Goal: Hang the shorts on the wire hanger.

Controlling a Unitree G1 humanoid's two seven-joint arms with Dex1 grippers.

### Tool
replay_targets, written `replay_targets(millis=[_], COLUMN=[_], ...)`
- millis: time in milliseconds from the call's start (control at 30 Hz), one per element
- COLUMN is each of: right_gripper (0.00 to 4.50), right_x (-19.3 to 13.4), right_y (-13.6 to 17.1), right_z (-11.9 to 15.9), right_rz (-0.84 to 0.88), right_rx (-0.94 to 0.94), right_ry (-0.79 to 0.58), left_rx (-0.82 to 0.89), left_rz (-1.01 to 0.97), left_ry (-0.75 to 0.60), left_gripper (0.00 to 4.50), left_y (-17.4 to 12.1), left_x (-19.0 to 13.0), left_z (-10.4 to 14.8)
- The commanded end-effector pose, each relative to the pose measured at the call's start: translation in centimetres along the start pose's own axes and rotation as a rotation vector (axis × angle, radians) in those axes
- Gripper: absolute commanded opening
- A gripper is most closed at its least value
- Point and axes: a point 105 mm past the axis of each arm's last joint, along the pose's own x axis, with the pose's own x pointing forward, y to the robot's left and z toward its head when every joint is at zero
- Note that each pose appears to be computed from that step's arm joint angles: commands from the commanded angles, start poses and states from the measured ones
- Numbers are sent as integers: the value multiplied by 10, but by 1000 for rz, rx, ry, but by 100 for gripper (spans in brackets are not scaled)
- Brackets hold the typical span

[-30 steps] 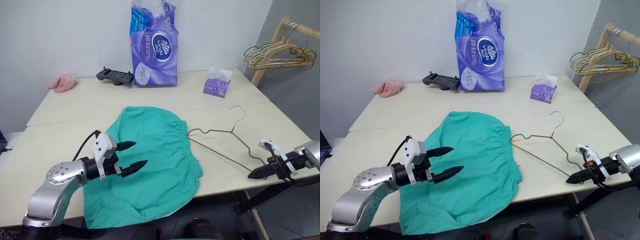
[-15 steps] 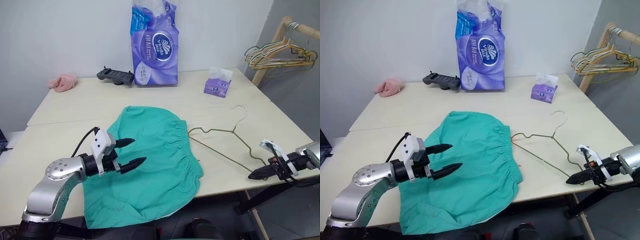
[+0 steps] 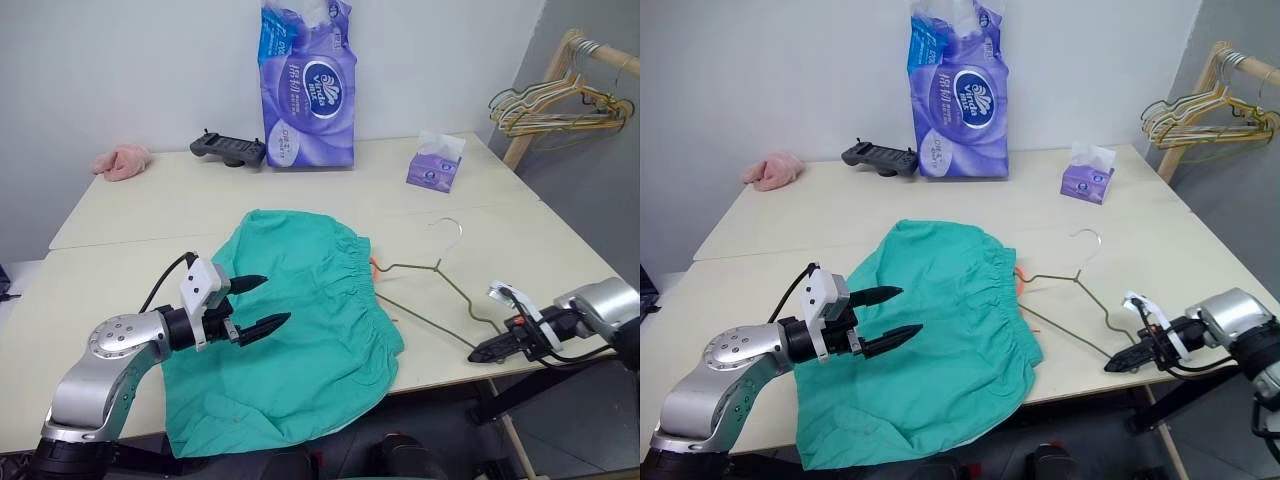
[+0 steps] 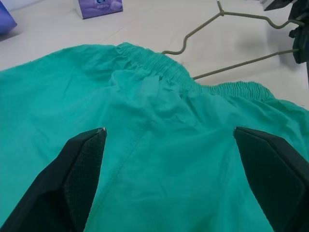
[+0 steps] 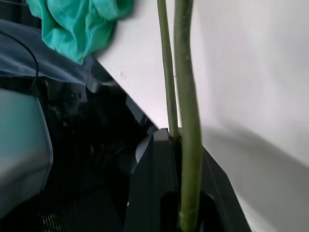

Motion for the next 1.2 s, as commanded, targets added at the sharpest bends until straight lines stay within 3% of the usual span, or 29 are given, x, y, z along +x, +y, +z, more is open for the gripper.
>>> replay_targets(millis=[33,533,733,867,967,1133,1200], right_gripper=[0,0,0,0,0,0,0], right_x=[-3,-6,-22,-31,-37,-40,-37], right_y=[7,-5,11,16,23,32,38], right_z=[21,73,110,125,142,182,192], right_rz=[63,-17,-49,-146,-281,-602,-677], right_rx=[-9,-61,-231,-409,-586,-843,-932], right_ry=[-52,-159,-252,-239,-234,-275,-279], left_rx=[57,66,82,127,239,418,490], left_rz=[15,17,8,4,-13,-33,-52], left_ry=[-34,-27,-22,-27,-32,-80,-75], left_gripper=[448,448,448,448,448,448,448], left_y=[5,6,12,25,46,84,92], left_x=[0,-2,0,2,6,16,20], left_z=[14,14,17,30,64,161,187])
